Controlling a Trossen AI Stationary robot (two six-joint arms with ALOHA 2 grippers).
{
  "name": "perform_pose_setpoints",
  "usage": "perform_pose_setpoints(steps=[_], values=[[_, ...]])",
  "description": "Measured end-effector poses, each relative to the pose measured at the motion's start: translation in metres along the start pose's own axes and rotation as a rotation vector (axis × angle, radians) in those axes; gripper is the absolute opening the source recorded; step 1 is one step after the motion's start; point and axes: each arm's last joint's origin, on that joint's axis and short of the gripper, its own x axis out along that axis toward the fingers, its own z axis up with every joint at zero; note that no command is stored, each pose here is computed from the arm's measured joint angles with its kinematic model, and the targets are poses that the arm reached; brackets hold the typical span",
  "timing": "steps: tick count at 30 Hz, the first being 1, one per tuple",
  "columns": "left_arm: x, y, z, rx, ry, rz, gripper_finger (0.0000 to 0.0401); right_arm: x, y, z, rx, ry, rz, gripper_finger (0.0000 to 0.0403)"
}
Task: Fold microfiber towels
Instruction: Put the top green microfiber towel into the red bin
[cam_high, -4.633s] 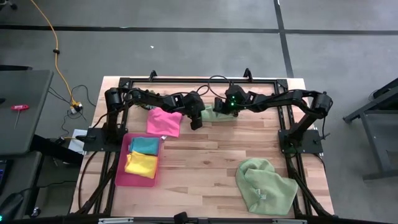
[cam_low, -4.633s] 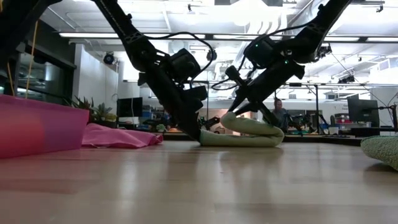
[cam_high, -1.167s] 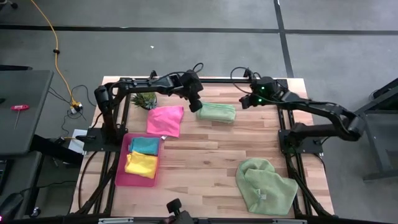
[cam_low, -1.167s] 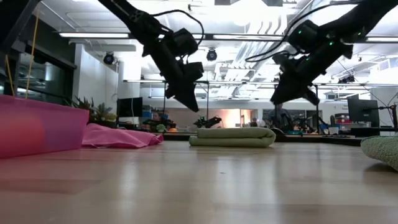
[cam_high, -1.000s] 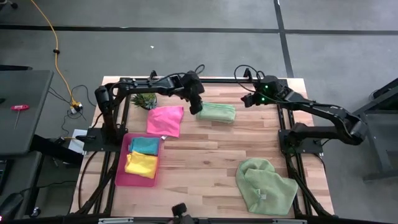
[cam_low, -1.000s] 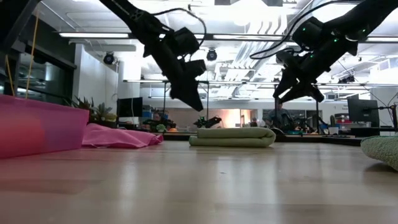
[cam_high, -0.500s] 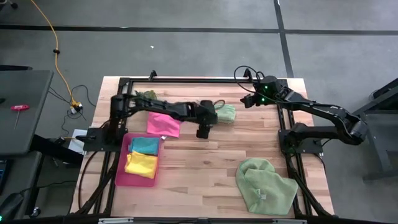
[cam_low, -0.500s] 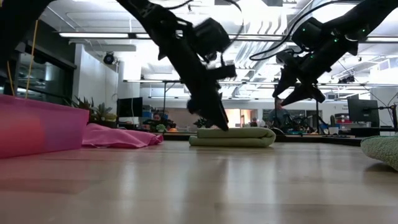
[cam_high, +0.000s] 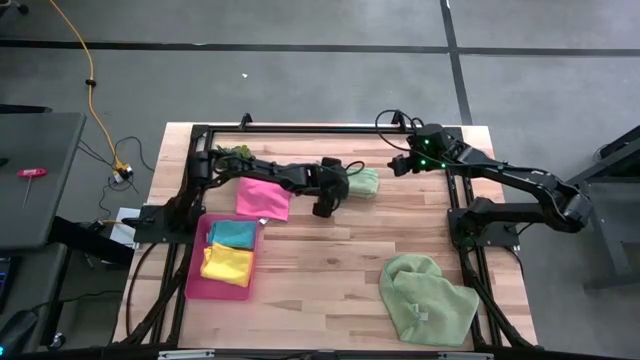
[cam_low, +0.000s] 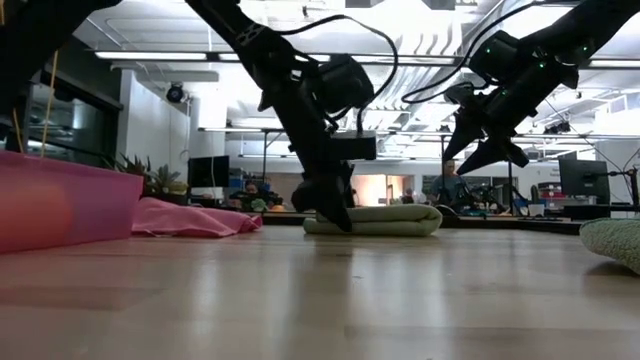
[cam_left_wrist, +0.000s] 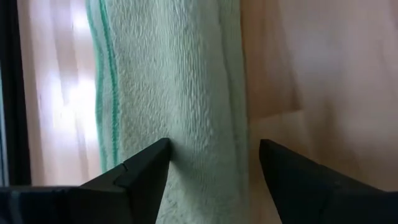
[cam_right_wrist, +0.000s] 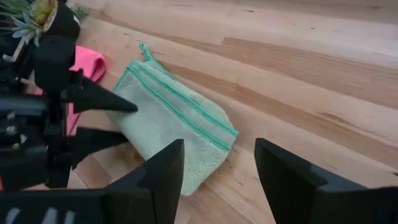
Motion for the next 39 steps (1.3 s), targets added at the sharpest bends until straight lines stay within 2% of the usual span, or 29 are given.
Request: perform_pose_setpoints(steps=[3,6,16,22,28,34,37,39], values=[[0.000,0.000,-0.001,0.032,0.017,-0.001,0.0229,0.001,0.002,-0.001,-0.010,0.007,0.007,0.0188],[0.000,-0.002,-0.003,0.005,0.038,-0.011,0.0228,0.001,0.005,-0.003,-0.019,0.016,0.014,0.0188],[0.001,-0.014,-0.015,0.016,0.176,-0.108,0.0227,0.003,0.012,-0.008,-0.032,0.022,0.002,0.0188],[-0.011,-0.021,-0.015,-0.095,0.183,-0.224,0.0227,0.003,0.014,-0.010,-0.043,0.015,-0.013,0.0188],[-0.023,-0.047,-0.016,-0.170,0.298,-0.348,0.0227,0.004,0.014,-0.008,-0.060,0.002,-0.005,0.0188],[-0.041,-0.088,-0.002,-0.207,0.347,-0.357,0.0227,0.004,0.015,-0.008,-0.065,-0.003,-0.001,0.0188],[-0.052,-0.114,0.006,-0.169,0.351,-0.367,0.0227,0.004,0.015,-0.008,-0.064,-0.003,0.002,0.0188],[-0.060,-0.132,0.010,-0.092,0.342,-0.360,0.0227,0.004,0.015,-0.008,-0.053,0.000,0.006,0.0188]])
